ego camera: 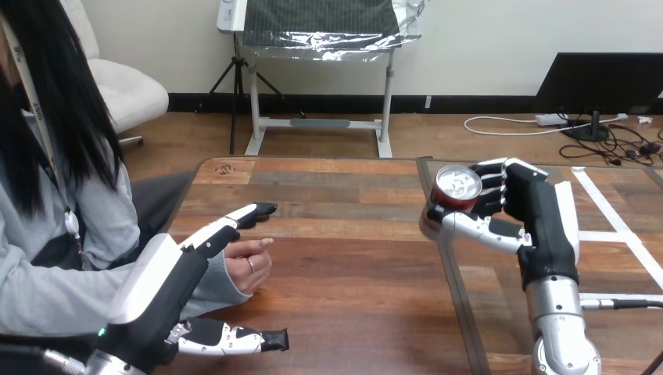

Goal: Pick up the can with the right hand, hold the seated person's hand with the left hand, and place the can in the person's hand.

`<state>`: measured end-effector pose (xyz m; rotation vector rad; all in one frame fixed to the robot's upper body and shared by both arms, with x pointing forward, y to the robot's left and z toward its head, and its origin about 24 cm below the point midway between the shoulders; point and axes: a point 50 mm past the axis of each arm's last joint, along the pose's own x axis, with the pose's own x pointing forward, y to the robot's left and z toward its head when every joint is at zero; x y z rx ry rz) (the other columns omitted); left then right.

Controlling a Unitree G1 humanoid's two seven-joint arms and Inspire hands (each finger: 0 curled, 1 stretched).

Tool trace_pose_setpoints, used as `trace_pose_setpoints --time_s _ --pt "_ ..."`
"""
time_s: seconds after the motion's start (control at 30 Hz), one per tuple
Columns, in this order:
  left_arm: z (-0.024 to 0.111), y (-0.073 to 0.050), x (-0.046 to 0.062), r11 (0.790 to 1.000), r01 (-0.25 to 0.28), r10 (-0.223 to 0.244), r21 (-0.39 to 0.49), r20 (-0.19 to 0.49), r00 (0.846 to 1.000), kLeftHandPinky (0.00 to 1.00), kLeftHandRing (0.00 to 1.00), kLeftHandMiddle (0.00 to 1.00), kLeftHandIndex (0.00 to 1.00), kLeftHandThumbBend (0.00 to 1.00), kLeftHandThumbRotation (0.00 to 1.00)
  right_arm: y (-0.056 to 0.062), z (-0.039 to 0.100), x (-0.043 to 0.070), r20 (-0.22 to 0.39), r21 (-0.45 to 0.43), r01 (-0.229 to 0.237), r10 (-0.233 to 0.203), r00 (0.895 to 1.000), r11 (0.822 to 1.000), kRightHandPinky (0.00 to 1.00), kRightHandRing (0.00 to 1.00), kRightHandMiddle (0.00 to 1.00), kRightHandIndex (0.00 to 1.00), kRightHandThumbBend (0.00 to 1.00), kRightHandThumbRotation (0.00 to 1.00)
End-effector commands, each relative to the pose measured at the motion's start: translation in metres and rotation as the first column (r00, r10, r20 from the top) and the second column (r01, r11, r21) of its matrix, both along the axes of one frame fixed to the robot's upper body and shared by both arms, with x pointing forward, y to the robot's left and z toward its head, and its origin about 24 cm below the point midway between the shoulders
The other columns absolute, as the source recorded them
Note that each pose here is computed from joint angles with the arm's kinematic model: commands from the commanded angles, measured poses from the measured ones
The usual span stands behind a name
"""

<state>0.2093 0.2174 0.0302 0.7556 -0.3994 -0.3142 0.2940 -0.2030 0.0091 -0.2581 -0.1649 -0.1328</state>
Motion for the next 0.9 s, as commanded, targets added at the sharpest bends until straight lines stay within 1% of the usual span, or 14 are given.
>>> trace_pose_setpoints --time_s 0.0,0.23,0.43,0.87 --pt "0.028 -0.003 0.021 0.997 0.045 -0.052 0.063 0.118 0.992 0.81 0.86 0.87 0.88 1.0 0.24 0.007 0.028 0.017 0.129 0.0 -0.036 0.036 0.991 0.999 0.36 0.41 0.47 0.5 0.82 0.0" --pt "0.034 0.002 0.028 0.994 0.051 -0.062 0.098 0.12 0.991 0.81 0.88 0.89 0.9 1.0 0.24 0.008 0.024 0.016 0.123 -0.005 -0.045 0.045 0.991 0.999 0.37 0.42 0.48 0.5 0.82 0.0" --pt "0.04 0.006 0.033 0.989 0.045 -0.063 0.139 0.128 0.99 0.82 0.89 0.9 0.91 1.0 0.25 0.009 0.021 0.014 0.118 -0.008 -0.05 0.051 0.992 0.999 0.38 0.42 0.48 0.5 0.83 0.0" --pt "0.049 0.017 0.045 0.98 0.025 -0.048 0.2 0.111 0.993 0.83 0.9 0.92 0.92 1.0 0.23 0.01 0.016 0.011 0.099 0.003 -0.062 0.062 0.993 0.998 0.37 0.42 0.48 0.51 0.82 0.0"
